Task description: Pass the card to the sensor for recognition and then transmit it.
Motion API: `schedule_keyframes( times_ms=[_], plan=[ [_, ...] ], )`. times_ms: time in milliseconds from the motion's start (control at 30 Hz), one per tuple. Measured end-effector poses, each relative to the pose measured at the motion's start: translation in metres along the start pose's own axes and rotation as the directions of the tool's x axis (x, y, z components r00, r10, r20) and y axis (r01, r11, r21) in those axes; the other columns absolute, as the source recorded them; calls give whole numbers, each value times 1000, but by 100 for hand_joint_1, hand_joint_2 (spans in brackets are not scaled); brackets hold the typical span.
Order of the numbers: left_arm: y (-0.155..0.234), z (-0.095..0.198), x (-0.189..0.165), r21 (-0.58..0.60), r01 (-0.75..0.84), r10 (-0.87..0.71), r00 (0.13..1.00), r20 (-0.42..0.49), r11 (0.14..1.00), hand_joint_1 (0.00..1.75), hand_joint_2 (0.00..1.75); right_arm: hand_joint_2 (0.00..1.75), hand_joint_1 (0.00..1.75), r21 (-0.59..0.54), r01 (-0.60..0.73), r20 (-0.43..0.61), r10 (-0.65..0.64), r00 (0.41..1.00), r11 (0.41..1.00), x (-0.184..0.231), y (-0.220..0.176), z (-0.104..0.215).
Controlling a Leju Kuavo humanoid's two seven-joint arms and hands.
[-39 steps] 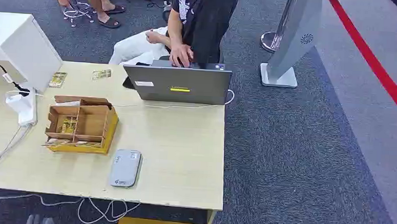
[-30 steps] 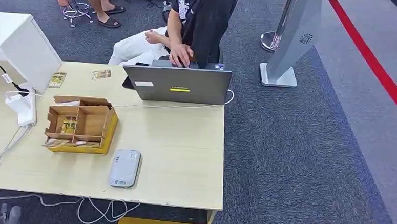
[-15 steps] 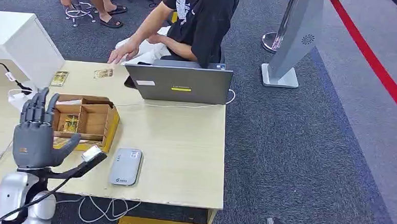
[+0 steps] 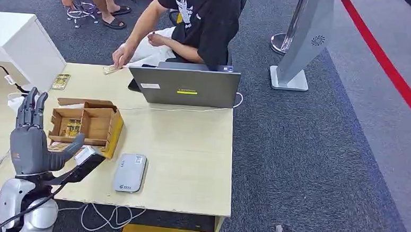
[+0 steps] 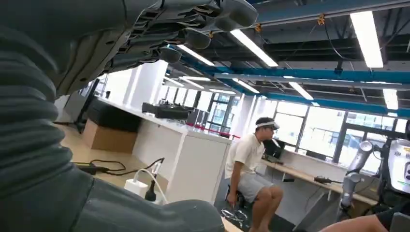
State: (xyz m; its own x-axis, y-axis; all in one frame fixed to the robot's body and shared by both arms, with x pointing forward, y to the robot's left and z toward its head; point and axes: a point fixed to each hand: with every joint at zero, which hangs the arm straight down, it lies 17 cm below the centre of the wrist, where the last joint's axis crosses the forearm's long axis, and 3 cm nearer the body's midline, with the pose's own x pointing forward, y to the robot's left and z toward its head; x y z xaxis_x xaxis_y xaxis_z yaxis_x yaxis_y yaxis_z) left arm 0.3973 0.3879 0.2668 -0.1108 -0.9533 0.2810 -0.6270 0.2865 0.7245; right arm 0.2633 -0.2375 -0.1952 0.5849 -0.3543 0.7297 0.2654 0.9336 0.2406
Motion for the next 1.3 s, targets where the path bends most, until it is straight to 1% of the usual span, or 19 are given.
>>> schedule_keyframes(
  times_ms=[433,567,767,833,933,1033,1200,1233,1267,1300],
  plan=[
    [-1,0,2,-4,4,-4,1000,8,1000,0,175,175,0,10,5,0,-5,1000,1000,0,2,0],
    [-5,-5,6,-20,44,-43,999,32,999,0,175,175,0,20,8,0,-8,1000,1000,0,4,1],
    [-11,-11,4,-35,66,-65,997,34,997,0,175,175,0,31,8,-2,-8,1000,999,0,6,1],
    [-23,-16,0,-84,101,-99,995,28,991,0,175,175,0,38,-1,-15,1,1000,999,-2,7,1],
    [-48,-42,-15,-152,145,-142,989,33,978,0,175,175,0,49,-18,-28,20,999,999,-2,11,-1],
    [-66,-61,-26,-191,175,-169,984,47,966,0,175,175,0,52,-26,-25,27,999,998,1,13,-3],
    [-85,-67,-29,-231,188,-177,982,67,955,0,175,175,0,53,-25,-24,27,999,998,1,14,-3],
    [-86,-67,-30,-236,189,-178,982,66,953,23,175,175,0,53,-25,-24,26,999,998,1,14,-3],
    [-88,-67,-30,-240,189,-179,982,66,952,175,175,175,0,53,-25,-24,26,999,998,1,14,-3],
    [-90,-66,-30,-244,189,-179,982,66,951,175,175,175,0,53,-25,-24,26,999,998,1,14,-3]
  ],
)
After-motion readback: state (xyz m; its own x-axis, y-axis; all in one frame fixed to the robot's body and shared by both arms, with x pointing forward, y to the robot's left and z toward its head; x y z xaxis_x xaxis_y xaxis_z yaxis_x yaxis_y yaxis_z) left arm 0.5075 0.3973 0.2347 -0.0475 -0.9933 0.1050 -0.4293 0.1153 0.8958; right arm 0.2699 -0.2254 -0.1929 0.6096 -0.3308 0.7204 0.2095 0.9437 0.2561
